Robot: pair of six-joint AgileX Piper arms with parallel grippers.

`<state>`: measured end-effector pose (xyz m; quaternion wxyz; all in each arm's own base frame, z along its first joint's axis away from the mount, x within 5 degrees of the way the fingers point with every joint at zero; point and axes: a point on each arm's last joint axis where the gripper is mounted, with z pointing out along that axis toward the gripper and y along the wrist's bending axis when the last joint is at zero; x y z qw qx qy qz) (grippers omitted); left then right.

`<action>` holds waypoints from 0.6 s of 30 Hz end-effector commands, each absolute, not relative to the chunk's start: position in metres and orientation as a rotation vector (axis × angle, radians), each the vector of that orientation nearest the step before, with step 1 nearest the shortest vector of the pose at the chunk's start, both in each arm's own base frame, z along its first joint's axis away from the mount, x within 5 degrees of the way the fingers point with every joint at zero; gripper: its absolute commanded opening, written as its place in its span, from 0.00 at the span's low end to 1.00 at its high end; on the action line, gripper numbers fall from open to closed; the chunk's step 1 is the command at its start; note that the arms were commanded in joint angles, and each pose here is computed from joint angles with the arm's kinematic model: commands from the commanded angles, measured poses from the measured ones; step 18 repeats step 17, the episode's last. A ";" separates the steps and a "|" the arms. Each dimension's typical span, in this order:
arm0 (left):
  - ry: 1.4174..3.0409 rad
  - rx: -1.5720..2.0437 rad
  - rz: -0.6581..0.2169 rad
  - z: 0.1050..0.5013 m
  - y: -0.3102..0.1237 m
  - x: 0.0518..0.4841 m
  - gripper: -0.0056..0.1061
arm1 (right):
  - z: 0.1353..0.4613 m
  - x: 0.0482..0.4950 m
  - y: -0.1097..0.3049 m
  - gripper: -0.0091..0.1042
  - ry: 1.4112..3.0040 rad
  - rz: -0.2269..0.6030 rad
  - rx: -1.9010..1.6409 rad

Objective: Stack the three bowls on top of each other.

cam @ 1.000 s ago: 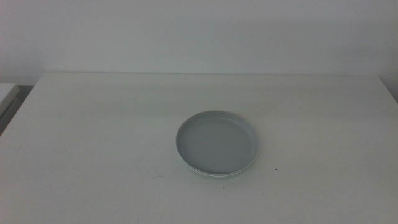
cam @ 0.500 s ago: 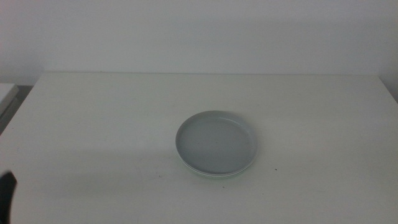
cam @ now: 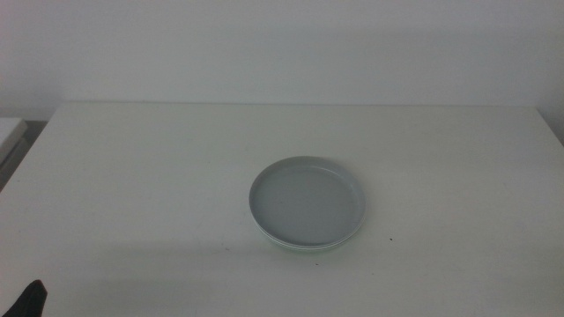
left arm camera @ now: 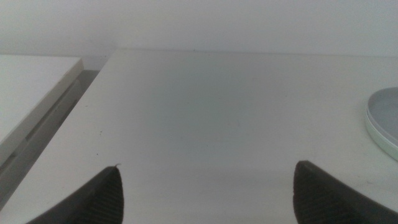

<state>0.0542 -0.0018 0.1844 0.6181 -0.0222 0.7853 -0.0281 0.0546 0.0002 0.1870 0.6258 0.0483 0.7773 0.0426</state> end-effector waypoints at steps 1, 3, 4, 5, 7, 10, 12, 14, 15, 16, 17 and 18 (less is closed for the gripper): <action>1.780 -0.064 -0.075 0.186 -0.002 0.054 0.89 | 0.187 0.055 0.000 0.90 1.776 0.088 0.110; 1.780 -0.064 -0.075 0.186 -0.002 0.054 0.89 | 0.187 0.055 0.000 0.90 1.771 0.089 0.109; 1.780 -0.064 -0.075 0.186 -0.002 0.054 0.89 | 0.187 0.055 0.000 0.90 1.771 0.089 0.109; 1.780 -0.062 -0.073 0.186 -0.002 0.054 0.89 | 0.187 0.055 0.000 0.90 1.771 0.089 0.109; 1.779 -0.034 -0.031 0.186 -0.001 0.054 0.89 | 0.187 0.055 0.000 0.90 1.771 0.089 0.109; 1.779 -0.024 -0.016 0.186 0.000 0.054 0.89 | 0.187 0.055 0.000 0.90 1.771 0.089 0.109; 1.779 -0.023 -0.014 0.186 0.000 0.054 0.89 | 0.187 0.055 0.000 0.90 1.771 0.089 0.109; 1.779 -0.023 -0.014 0.186 0.000 0.054 0.89 | 0.187 0.055 0.000 0.90 1.771 0.089 0.109; 1.779 -0.023 -0.014 0.186 0.000 0.054 0.89 | 0.187 0.055 0.000 0.90 1.771 0.089 0.109; 1.779 -0.023 -0.014 0.186 0.000 0.054 0.89 | 0.187 0.055 0.000 0.90 1.771 0.089 0.109; 1.779 -0.023 -0.014 0.186 0.000 0.054 0.89 | 0.187 0.055 0.000 0.90 1.771 0.089 0.109; 1.779 -0.023 -0.014 0.186 0.000 0.054 0.89 | 0.187 0.055 0.000 0.90 1.771 0.089 0.109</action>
